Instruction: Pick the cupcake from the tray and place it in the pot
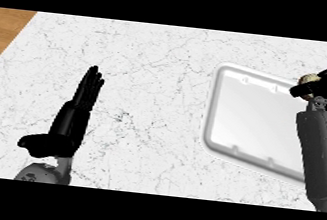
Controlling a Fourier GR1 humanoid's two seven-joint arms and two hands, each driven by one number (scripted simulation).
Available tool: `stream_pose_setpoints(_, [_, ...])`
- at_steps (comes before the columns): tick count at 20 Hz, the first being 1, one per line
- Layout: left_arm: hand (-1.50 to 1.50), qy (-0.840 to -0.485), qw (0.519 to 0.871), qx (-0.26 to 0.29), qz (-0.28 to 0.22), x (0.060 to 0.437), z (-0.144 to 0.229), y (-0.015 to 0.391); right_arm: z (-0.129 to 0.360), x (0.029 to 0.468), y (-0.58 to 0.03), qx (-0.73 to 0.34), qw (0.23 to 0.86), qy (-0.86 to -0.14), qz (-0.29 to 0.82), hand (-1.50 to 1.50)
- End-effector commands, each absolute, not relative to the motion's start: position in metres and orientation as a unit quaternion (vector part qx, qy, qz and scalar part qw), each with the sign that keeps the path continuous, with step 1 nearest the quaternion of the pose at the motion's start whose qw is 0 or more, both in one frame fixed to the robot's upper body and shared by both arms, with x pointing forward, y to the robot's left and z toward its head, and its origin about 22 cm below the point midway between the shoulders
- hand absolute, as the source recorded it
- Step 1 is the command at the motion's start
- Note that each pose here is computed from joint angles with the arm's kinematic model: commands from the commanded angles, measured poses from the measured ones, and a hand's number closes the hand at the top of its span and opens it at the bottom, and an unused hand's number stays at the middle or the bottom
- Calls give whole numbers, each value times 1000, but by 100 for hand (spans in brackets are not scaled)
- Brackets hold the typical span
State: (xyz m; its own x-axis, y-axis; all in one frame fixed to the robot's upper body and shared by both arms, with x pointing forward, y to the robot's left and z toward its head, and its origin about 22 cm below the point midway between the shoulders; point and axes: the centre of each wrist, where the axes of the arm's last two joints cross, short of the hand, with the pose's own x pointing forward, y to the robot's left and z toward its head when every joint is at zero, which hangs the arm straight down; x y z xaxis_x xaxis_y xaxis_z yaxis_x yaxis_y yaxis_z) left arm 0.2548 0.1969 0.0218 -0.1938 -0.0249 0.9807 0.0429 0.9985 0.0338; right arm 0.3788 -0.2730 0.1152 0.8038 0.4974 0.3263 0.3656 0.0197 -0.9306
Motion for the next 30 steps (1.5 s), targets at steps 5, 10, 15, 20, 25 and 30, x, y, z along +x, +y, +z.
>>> stream_pose_setpoints(5, [0, -772, 633, -24, -46, 259, 24, 179, 187, 432, -289, -774, 592, -223, -1, 150])
stream_pose_setpoints(10, [0, -772, 634, -13, -44, 258, 23, 186, 201, 442, -311, -799, 575, -174, -36, 150])
stream_pose_setpoints(15, [0, -769, 638, -9, -38, 263, 23, 190, 223, 452, -315, -808, 566, -150, -62, 150])
stream_pose_setpoints(20, [0, -764, 645, -1, -26, 257, 16, 198, 209, 452, -332, -813, 566, -116, -77, 150])
stream_pose_setpoints(25, [0, -764, 645, 15, -12, 257, 15, 199, 184, 447, -352, -815, 565, -103, -75, 150])
stream_pose_setpoints(30, [0, -761, 649, 15, -3, 267, 16, 209, 190, 442, -373, -808, 576, -94, -85, 150])
